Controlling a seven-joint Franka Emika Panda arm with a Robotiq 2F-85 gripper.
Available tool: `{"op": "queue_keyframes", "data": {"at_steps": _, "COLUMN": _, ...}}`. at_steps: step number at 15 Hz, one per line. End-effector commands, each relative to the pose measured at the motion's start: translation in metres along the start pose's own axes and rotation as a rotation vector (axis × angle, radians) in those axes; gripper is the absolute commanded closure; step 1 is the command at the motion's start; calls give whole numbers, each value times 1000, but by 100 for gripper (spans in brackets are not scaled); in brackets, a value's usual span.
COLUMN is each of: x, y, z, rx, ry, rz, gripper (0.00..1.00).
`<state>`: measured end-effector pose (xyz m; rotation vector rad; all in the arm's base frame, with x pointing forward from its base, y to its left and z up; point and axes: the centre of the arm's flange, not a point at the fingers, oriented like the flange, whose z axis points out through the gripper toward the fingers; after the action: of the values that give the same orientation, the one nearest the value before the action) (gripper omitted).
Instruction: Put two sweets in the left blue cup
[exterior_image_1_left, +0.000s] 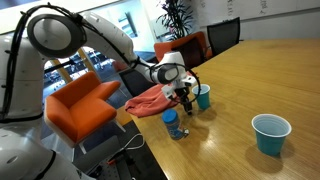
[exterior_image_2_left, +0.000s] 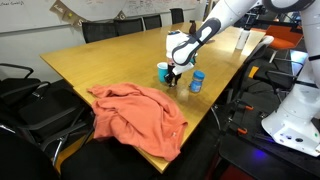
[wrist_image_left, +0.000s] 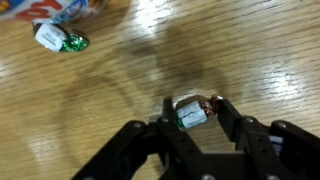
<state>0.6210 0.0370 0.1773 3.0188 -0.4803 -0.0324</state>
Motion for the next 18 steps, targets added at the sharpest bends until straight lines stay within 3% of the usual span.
{"op": "queue_keyframes", "data": {"at_steps": 1, "x": 4, "y": 0, "z": 1, "rx": -24, "ry": 8, "rz": 7, "gripper": 79}}
{"op": "queue_keyframes", "data": {"at_steps": 4, "x": 3, "y": 2, "z": 0, "rx": -23, "ry": 8, "rz": 12, "gripper": 98}}
{"op": "queue_keyframes", "data": {"at_steps": 8, "x": -7, "y": 0, "z": -36, "rx": 9, "ry": 39, "rz": 31, "gripper": 95}}
{"op": "queue_keyframes", "data": {"at_steps": 14, "x": -18, "y": 2, "z": -160, "rx": 124, "ry": 174, "rz": 83, "gripper": 94}}
{"op": "queue_keyframes", "data": {"at_steps": 18, "x": -6, "y": 12, "z": -216, "rx": 199, "ry": 237, "rz": 124, "gripper": 94}}
